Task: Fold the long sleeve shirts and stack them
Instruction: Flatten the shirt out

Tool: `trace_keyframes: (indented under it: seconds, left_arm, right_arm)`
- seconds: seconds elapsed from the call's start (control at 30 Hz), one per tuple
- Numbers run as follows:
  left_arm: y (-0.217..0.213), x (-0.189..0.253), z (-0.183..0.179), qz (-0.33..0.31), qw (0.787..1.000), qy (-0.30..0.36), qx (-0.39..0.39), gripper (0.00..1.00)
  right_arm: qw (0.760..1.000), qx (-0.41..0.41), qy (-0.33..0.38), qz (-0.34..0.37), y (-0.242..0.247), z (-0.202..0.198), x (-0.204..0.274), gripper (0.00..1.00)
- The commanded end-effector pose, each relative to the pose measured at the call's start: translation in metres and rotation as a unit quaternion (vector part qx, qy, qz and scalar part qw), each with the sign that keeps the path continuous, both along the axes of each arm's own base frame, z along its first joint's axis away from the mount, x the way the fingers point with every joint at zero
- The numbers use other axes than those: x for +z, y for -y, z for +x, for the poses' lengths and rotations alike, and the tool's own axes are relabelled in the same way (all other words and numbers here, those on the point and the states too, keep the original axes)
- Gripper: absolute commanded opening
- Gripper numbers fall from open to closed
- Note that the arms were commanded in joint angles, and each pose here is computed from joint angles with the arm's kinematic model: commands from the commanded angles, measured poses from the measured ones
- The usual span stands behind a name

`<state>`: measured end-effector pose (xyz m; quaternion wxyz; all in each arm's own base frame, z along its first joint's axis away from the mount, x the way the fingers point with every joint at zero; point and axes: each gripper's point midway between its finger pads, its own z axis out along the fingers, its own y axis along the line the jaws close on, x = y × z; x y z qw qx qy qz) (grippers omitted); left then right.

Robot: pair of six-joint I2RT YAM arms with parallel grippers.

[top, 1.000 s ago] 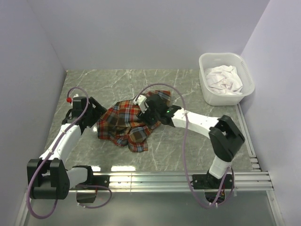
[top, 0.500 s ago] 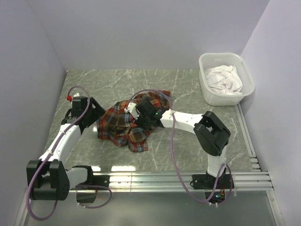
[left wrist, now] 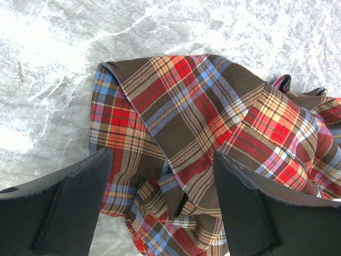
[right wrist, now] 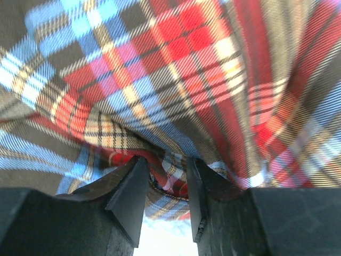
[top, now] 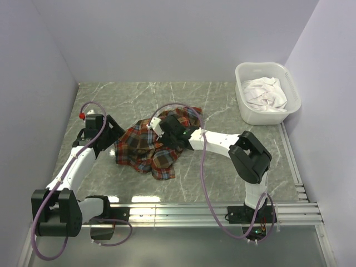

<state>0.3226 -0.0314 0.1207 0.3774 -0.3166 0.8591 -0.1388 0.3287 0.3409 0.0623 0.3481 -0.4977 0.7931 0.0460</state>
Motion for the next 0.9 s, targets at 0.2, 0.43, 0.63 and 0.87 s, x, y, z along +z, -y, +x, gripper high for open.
trace_keyframes:
  seconds: [0.2,0.43,0.63,0.87]
  left_arm:
    - [-0.001,0.012,0.008,0.004,1.000,0.019,-0.007,0.83]
    - [0.002,0.009,0.007,-0.001,1.000,0.013,-0.011,0.83]
    - [0.004,0.008,0.008,-0.007,1.000,0.011,-0.014,0.83]
    - [0.002,0.004,0.007,-0.004,1.000,0.005,-0.009,0.83]
  right_arm:
    - [0.995,-0.003,0.025,0.095,-0.037,0.015,0.054,0.40]
    - [0.997,-0.002,-0.011,0.074,-0.036,0.006,0.014,0.40]
    - [0.998,-0.010,-0.016,0.055,-0.030,0.007,-0.001,0.40]
    - [0.999,-0.021,0.013,0.044,-0.024,0.016,0.027,0.00]
